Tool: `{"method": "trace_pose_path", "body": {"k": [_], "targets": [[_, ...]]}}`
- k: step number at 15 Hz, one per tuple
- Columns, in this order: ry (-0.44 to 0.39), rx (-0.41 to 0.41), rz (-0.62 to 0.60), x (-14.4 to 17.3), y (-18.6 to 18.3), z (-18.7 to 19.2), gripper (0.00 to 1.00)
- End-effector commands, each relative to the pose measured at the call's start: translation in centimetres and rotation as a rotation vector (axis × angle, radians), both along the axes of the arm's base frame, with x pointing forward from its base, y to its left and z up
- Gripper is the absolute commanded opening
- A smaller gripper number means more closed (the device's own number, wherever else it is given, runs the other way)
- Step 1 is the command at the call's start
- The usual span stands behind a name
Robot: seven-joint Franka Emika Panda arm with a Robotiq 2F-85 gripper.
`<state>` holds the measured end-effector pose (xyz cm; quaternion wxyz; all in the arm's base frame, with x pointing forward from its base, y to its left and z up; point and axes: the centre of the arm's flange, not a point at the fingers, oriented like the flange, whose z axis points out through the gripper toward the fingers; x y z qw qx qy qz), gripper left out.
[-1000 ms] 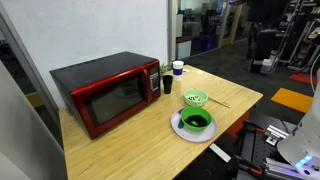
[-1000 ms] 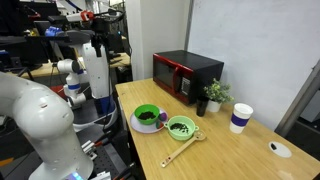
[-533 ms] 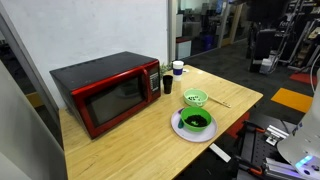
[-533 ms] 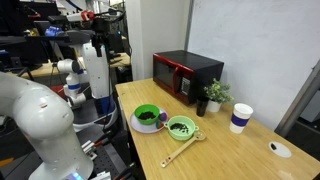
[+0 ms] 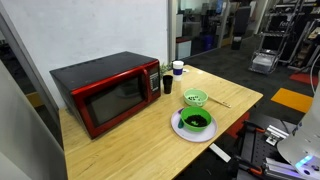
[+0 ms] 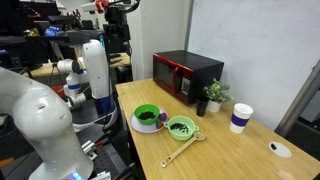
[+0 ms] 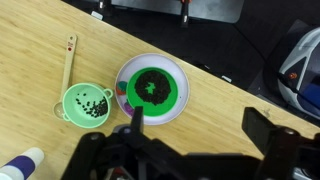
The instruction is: Put the purple object in the light green bowl
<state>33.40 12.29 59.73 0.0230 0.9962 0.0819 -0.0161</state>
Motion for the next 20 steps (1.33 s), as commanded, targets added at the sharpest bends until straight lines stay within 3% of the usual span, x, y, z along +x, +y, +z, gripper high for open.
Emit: {"method": "trace_pose_path", "body": {"k": [1, 5, 9, 14, 20], "targets": [[0.025, 0.078, -0.032, 6.4, -3.8, 2.1, 1.0], [0.047, 0.154, -0.141, 13.0, -9.7, 0.8, 1.0], [0.108, 0.168, -0.238, 17.7, -13.4, -4.1, 1.0], [0.183, 0.15, -0.292, 21.3, -15.3, -10.6, 1.0], [0.239, 0.155, -0.319, 24.1, -16.0, -15.4, 1.0]]}}
